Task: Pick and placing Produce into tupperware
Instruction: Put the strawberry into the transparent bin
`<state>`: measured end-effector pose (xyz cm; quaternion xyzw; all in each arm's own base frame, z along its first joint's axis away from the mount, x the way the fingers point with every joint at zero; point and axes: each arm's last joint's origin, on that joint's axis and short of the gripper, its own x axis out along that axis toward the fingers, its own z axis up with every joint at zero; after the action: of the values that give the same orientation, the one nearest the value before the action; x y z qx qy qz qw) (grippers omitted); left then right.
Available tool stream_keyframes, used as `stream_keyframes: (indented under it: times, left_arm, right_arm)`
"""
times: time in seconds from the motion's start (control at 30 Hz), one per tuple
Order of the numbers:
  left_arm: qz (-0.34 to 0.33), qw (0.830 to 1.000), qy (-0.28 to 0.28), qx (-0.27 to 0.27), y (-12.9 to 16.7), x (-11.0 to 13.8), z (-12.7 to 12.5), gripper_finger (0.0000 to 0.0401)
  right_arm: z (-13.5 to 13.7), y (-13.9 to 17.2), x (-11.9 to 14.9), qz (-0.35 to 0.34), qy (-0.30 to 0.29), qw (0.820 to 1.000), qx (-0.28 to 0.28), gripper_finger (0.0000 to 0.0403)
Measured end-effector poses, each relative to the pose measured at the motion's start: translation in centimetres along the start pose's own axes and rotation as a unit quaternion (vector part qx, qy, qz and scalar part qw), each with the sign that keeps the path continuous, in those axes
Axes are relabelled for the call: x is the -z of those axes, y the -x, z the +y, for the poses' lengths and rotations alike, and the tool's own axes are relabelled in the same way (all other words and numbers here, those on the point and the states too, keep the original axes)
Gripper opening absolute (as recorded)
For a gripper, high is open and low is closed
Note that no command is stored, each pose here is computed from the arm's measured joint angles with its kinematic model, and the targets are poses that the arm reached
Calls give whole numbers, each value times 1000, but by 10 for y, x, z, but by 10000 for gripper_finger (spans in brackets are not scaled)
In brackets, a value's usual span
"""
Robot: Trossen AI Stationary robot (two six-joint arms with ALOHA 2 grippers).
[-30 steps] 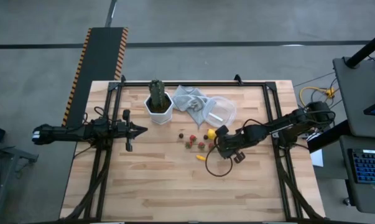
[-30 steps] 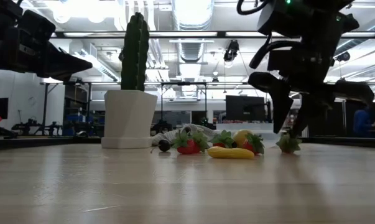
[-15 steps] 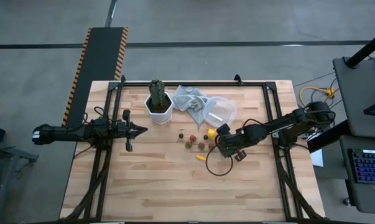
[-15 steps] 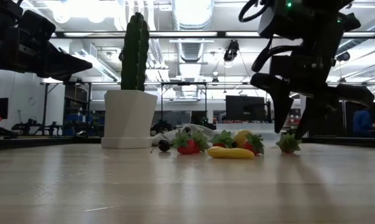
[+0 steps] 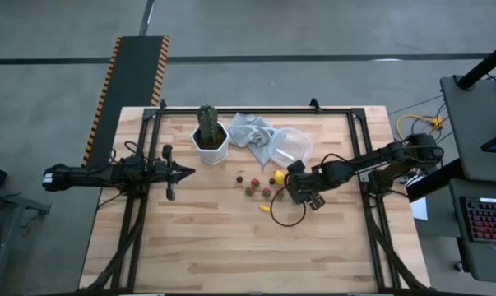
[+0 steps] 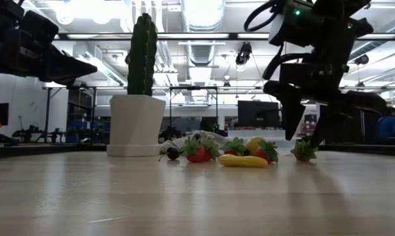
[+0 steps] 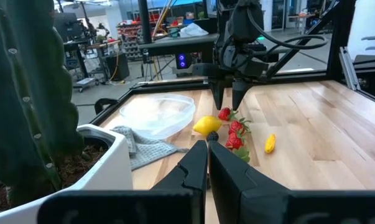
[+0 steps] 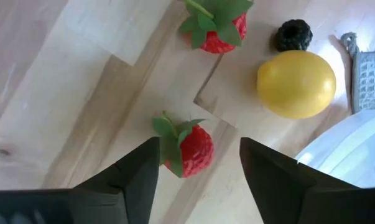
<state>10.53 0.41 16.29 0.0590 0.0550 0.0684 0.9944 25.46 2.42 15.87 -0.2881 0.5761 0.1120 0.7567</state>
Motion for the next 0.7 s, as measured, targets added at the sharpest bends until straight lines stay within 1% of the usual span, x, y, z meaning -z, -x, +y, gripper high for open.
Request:
stream_keyframes:
  times: [0.2, 0.57, 0.7]
  left_arm:
    - [0, 1000, 0, 0, 0, 0, 0, 0]
    - [0, 1000, 0, 0, 0, 0, 0, 0]
    - [0, 1000, 0, 0, 0, 0, 0, 0]
  right_arm:
    - [-1, -1, 2, 3, -13, 1000, -1, 233]
    - [-3, -5, 6, -8, -35, 999, -33, 229]
    - [-1, -7, 8, -6, -40, 999, -34, 226]
